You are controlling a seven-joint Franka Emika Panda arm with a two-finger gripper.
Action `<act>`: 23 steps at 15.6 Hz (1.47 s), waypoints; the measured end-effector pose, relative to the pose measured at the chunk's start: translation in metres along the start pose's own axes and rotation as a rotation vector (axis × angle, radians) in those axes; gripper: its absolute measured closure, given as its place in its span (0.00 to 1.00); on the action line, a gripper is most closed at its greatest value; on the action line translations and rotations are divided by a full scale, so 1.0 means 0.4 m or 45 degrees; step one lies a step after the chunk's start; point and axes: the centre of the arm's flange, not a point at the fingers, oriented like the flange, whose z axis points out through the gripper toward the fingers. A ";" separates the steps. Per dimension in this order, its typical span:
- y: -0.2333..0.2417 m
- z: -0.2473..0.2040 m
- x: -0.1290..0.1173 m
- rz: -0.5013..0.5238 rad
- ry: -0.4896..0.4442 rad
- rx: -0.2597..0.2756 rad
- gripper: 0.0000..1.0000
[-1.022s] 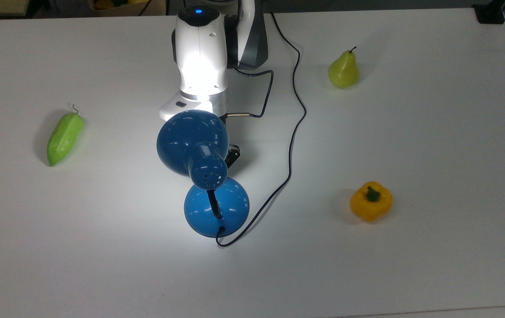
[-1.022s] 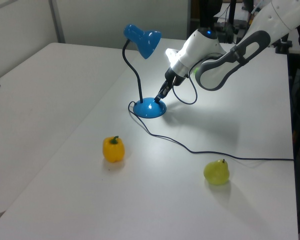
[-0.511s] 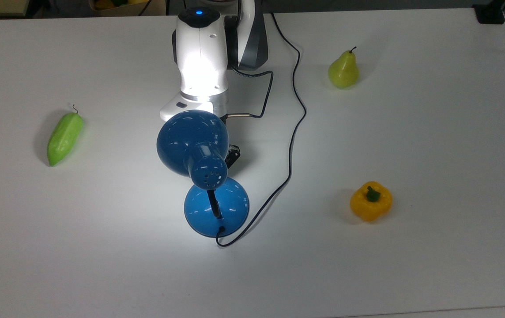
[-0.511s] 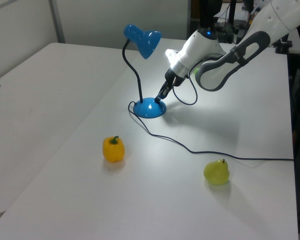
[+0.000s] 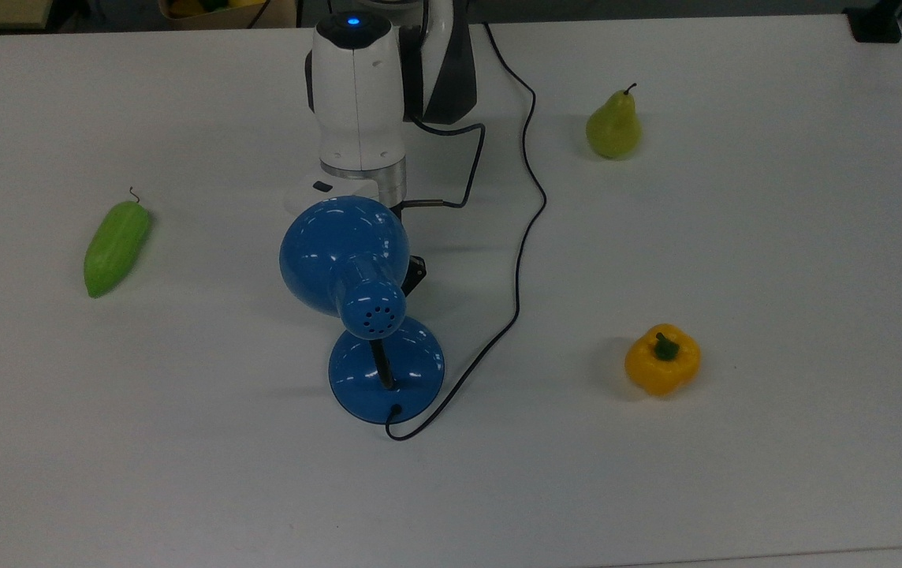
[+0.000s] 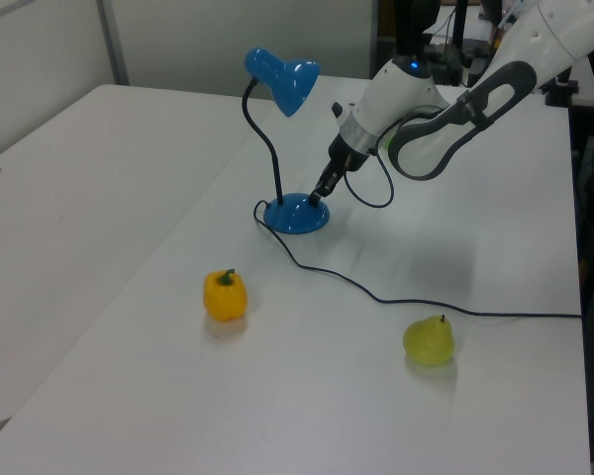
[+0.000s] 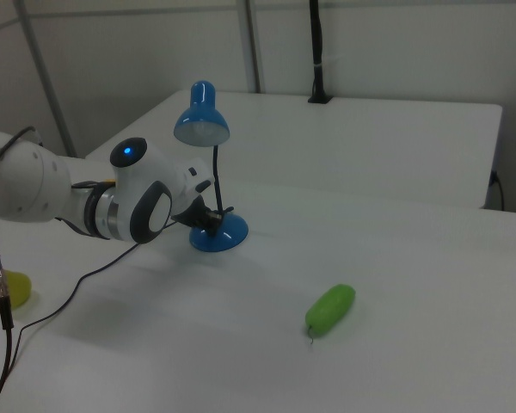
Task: Turn off lamp
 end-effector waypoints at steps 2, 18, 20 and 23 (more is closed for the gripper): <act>0.010 0.002 -0.015 -0.010 -0.050 -0.004 0.99; 0.035 -0.279 -0.057 0.002 -0.745 0.003 0.52; 0.039 -0.365 -0.042 0.019 -0.759 -0.006 0.32; 0.045 -0.513 -0.015 0.057 -0.787 0.000 0.01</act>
